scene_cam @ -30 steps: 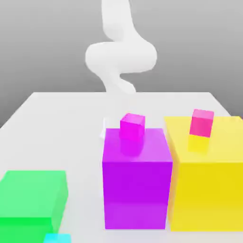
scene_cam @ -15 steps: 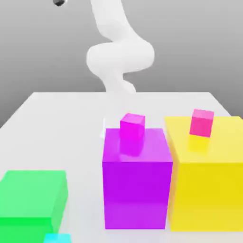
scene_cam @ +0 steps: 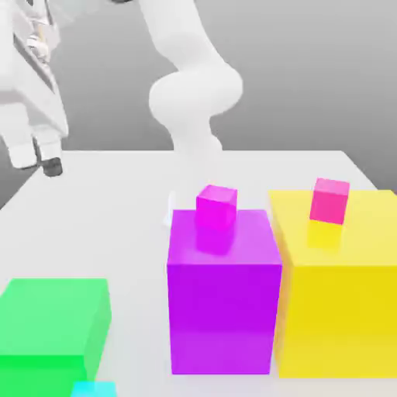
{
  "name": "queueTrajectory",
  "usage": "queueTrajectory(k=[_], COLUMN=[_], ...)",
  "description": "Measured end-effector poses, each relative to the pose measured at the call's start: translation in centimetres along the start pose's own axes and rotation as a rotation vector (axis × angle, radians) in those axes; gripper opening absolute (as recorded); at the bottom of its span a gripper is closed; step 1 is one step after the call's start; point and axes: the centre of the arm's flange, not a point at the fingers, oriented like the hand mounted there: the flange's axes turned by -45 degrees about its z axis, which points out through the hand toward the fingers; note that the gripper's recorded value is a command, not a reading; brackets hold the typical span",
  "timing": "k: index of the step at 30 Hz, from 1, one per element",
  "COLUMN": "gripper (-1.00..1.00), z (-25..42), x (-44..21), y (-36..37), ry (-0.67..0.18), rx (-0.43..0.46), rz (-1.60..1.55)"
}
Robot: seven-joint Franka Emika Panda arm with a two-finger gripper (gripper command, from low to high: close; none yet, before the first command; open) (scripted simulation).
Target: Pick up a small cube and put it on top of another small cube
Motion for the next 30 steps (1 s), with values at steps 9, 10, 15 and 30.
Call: queueTrajectory(k=[9, 10, 15, 30], gripper=[0.0, 0.0, 0.0, -1.0], z=[10.2, 11.3, 16.5, 29.1], x=[-0.9, -0.9, -0.9, -1.4], y=[-2.1, -2.5, -4.4, -10.7], ry=[0.042, 0.049, 0.095, 0.199], rx=[0.167, 0.187, 0.287, 0.456], rz=[-0.455, -0.507, -0.772, -1.208])
